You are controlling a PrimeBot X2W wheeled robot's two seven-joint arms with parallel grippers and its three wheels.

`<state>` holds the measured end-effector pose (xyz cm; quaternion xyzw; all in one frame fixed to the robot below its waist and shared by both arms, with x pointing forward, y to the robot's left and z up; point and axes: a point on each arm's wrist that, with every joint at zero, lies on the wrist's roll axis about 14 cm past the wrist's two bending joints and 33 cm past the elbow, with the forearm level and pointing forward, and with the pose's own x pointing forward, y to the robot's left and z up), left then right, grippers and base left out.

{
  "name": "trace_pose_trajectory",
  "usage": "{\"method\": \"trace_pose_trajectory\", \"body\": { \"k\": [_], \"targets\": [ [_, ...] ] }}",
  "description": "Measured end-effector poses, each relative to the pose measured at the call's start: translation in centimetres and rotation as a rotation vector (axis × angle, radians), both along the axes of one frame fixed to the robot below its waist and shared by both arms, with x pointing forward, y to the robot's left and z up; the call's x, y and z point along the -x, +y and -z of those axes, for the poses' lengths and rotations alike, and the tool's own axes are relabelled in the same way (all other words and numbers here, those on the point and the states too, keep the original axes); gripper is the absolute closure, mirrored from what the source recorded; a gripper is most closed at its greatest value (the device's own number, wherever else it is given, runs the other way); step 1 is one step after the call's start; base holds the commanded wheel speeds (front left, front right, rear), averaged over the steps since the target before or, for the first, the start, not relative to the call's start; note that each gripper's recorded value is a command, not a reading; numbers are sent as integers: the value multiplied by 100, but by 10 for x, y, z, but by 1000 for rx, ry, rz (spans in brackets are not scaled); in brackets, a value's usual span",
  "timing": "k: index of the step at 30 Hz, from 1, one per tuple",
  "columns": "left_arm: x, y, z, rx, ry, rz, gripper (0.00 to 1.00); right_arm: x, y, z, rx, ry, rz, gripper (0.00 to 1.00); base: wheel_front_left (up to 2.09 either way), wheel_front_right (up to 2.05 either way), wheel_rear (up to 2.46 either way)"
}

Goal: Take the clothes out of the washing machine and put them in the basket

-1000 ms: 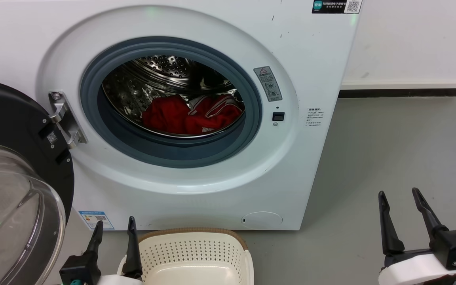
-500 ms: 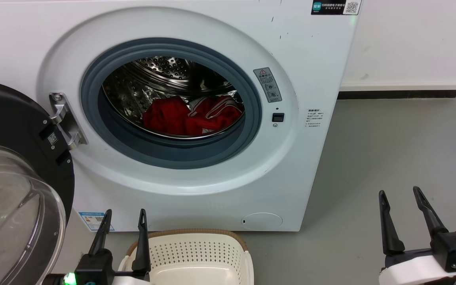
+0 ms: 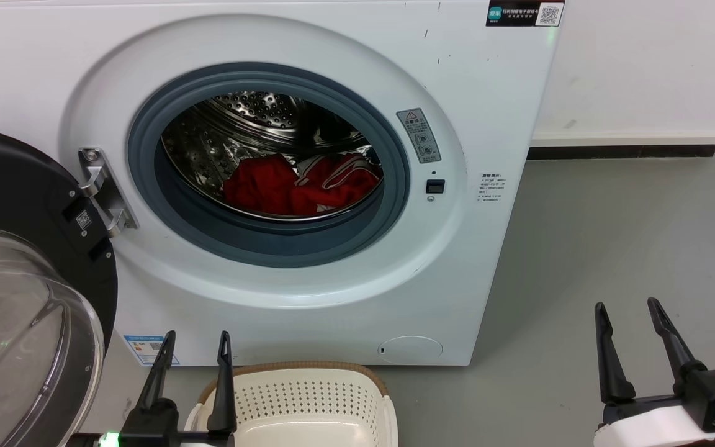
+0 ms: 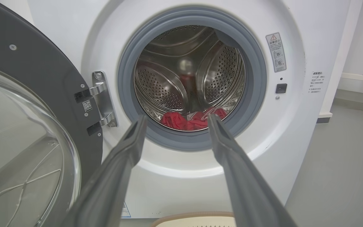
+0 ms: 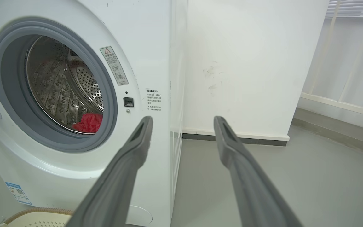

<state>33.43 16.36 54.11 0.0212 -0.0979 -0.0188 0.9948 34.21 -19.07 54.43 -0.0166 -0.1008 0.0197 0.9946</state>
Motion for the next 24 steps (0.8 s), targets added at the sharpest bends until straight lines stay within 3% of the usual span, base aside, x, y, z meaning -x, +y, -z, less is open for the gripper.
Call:
{"method": "trace_pose_trajectory", "body": {
  "k": [24],
  "targets": [
    [2,-6,11,-13,33,18,0,2,-8,27,-11,84,25,0,0,0,0]
  ]
}}
